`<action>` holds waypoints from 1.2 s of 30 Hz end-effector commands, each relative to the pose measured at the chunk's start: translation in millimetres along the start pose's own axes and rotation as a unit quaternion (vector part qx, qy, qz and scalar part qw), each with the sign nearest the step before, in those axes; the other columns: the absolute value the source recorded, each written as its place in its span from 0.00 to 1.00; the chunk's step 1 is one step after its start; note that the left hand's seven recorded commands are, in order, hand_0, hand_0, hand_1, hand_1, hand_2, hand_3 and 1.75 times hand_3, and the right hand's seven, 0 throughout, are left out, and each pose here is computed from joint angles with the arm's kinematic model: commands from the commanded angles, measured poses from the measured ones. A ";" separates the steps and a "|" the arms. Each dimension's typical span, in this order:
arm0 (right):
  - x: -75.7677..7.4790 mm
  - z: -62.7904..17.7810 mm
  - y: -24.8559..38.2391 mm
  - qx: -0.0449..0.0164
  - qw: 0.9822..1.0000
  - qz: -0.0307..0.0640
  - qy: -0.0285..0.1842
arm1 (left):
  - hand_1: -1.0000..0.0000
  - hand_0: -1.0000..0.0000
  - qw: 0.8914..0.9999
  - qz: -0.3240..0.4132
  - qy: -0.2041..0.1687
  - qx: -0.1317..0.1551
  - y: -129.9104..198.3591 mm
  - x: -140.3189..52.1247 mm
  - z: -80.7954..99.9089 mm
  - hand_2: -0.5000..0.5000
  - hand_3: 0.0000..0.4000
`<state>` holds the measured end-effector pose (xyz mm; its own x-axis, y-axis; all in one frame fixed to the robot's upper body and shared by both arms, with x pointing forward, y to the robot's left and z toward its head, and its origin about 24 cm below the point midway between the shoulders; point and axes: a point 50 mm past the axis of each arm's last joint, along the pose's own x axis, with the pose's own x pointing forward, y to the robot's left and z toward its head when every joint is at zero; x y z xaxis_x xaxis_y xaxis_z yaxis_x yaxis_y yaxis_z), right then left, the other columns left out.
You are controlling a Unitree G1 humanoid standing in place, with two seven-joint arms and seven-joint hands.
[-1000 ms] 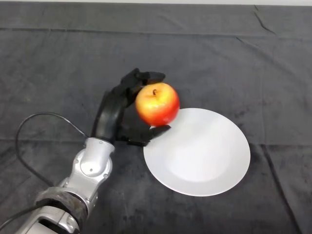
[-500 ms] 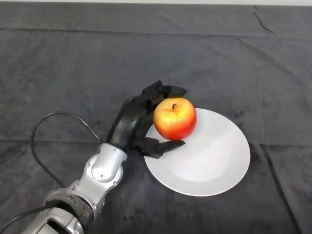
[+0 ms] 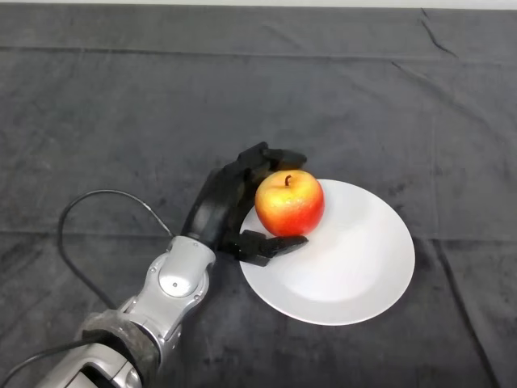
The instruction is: Move the apple to the plate
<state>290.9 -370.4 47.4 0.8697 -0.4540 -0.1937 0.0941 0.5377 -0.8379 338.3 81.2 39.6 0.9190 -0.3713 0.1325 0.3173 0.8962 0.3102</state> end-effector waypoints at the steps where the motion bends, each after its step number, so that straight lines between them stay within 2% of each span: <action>1: -16.2 -29.4 34.0 -0.032 0.996 0.064 0.045 | 0.00 0.76 1.000 -0.018 0.008 0.010 -0.3 0.5 -0.1 0.88 1.00; 2: -16.2 -29.4 34.0 -0.032 0.996 0.064 0.045 | 0.00 0.82 1.000 -0.019 0.012 0.010 -1.0 0.9 -0.3 0.91 1.00; 4: -16.2 -29.4 34.0 -0.032 0.996 0.064 0.045 | 0.00 0.84 1.000 -0.022 0.018 0.008 -2.4 1.5 -0.7 0.92 1.00; 5: -16.2 -29.4 34.0 -0.032 0.996 0.064 0.045 | 0.00 0.90 0.999 -0.024 0.021 0.007 -3.2 1.8 -0.7 0.95 1.00; 6: -16.2 -29.4 34.0 -0.032 0.996 0.064 0.045 | 0.07 0.98 0.999 -0.025 0.023 0.006 -3.9 2.0 -0.7 0.95 0.93; 7: -16.2 -29.4 34.0 -0.032 0.996 0.064 0.045 | 0.20 1.00 0.999 -0.027 0.025 0.006 -4.5 2.3 -0.6 0.90 0.80; 8: -16.2 -29.4 34.0 -0.032 0.996 0.064 0.045 | 0.79 1.00 0.999 -0.029 0.026 0.005 -5.0 2.4 -0.6 0.61 0.21; 9: -16.2 -29.4 34.0 -0.032 0.996 0.064 0.045 | 1.00 1.00 0.999 -0.030 0.028 0.004 -5.4 2.6 -0.6 0.50 0.00; 24: -16.3 -29.4 34.0 -0.032 0.996 0.064 0.045 | 1.00 1.00 0.998 -0.040 0.038 -0.006 -5.9 2.8 -0.8 0.50 0.00; 36: -16.3 -29.4 34.0 -0.032 0.996 0.064 0.045 | 1.00 1.00 0.999 -0.014 0.033 -0.017 14.7 4.8 0.4 0.50 0.00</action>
<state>291.1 -370.3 47.6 0.8702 -0.4535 -0.1928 0.0947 0.5378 -0.8378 337.6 68.4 39.7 0.8942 -0.4427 0.0663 0.4135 0.8736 0.2564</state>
